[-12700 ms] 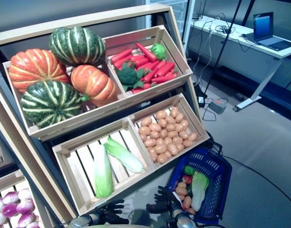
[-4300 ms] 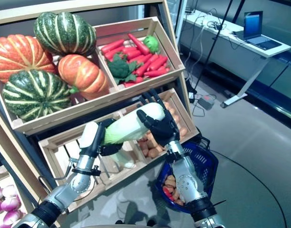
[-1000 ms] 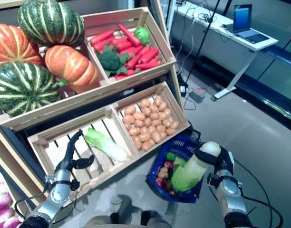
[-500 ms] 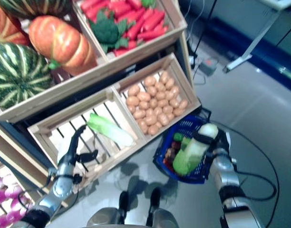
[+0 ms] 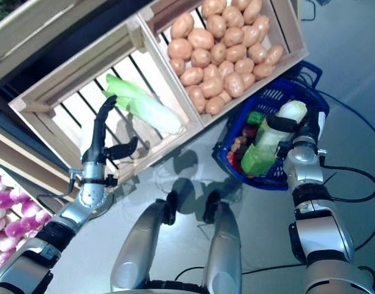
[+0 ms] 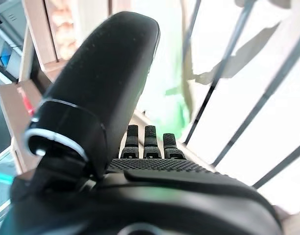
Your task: Put vegetables into the basket
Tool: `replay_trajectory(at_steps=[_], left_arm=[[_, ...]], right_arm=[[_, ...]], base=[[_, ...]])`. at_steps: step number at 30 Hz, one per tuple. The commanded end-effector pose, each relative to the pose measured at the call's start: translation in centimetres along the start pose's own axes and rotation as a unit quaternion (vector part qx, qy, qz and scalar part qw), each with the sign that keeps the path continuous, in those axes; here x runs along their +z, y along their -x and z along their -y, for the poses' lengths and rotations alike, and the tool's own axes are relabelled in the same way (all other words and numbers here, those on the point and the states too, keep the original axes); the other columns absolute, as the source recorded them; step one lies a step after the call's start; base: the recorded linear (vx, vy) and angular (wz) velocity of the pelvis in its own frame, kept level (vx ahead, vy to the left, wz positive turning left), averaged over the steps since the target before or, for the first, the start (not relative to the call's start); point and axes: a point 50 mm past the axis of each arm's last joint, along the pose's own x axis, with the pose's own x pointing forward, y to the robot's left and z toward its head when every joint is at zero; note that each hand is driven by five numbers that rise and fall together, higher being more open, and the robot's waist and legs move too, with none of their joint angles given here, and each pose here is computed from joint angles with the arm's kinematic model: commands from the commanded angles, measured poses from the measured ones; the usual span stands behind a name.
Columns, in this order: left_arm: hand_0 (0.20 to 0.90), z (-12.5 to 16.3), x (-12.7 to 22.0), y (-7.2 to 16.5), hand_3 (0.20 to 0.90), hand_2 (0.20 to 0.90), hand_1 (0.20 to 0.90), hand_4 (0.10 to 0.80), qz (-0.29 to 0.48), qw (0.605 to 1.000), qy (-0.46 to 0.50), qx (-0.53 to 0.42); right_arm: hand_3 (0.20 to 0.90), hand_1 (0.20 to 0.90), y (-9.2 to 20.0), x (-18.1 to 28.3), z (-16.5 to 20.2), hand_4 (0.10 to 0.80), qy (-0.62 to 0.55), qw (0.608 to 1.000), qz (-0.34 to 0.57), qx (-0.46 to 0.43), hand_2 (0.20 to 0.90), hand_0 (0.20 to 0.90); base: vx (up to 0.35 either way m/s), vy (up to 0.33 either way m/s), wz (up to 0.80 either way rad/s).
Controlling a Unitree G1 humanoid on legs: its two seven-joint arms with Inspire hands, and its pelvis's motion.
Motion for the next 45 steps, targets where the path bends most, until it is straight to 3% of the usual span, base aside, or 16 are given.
replay_trajectory(at_steps=[1, 9, 10, 11, 25, 32, 38, 45], left_arm=[[0.9, -2.2, 4.3, -1.4, 0.9, 0.9, 0.9, 0.8, 0.123, 0.989, 0.055, 0.054], [0.9, -2.9, 4.9, -1.7, 0.9, 0.9, 0.9, 0.8, 0.142, 0.986, 0.063, 0.068], [0.9, -3.0, 5.0, -1.6, 0.9, 0.9, 0.9, 0.8, 0.144, 0.985, 0.062, 0.068], [0.9, -3.1, 5.0, -1.6, 0.9, 0.9, 0.9, 0.8, 0.144, 0.985, 0.062, 0.07], [0.9, -4.7, 4.6, -1.8, 0.9, 0.9, 0.9, 0.8, 0.151, 0.985, 0.004, 0.086], [0.9, -6.9, 3.4, -3.4, 0.9, 0.9, 0.9, 0.8, 0.125, 0.978, -0.122, 0.112], [0.9, -9.4, 2.7, -5.9, 0.9, 0.9, 0.9, 0.8, 0.113, 0.944, -0.294, 0.094], [0.9, -9.2, 2.3, -8.1, 0.9, 0.9, 0.9, 0.8, 0.114, 0.902, -0.414, 0.048]], right_arm=[[0.3, 0.3, -1.2, 5.6, 3.5, 0.4, 0.014, 0.993, 0.082, -0.078, 0.3, 0.3], [0.3, 0.3, -1.5, 6.4, 5.3, 0.4, -0.003, 0.99, 0.074, -0.118, 0.3, 0.3], [0.644, 0.644, -1.5, 6.8, 5.3, 0.629, -0.009, 0.99, 0.085, -0.115, 0.644, 0.644], [0.9, 0.9, -1.5, 7.0, 5.4, 0.8, -0.016, 0.99, 0.093, -0.107, 0.9, 0.9], [0.9, 0.9, -1.0, 7.1, 4.9, 0.8, -0.011, 0.99, 0.131, -0.054, 0.9, 0.9], [0.9, 0.9, -0.8, 7.2, 3.8, 0.8, -0.03, 0.99, 0.139, -0.015, 0.9, 0.9], [0.9, 0.9, 0.6, 9.6, 1.5, 0.8, -0.098, 0.971, 0.213, 0.04, 0.9, 0.9], [0.9, 0.9, 2.2, 10.1, -1.7, 0.8, -0.081, 0.957, 0.254, 0.118, 0.9, 0.9]], base=[[-0.016, -0.061, 0.03], [-0.037, -0.065, 0.03], [-0.031, -0.046, 0.02], [-0.019, -0.041, 0.01], [0.01, -0.017, -0.03], [0.044, 0.022, -0.02], [0.022, 0.066, -0.06], [-0.001, 0.093, -0.19]])
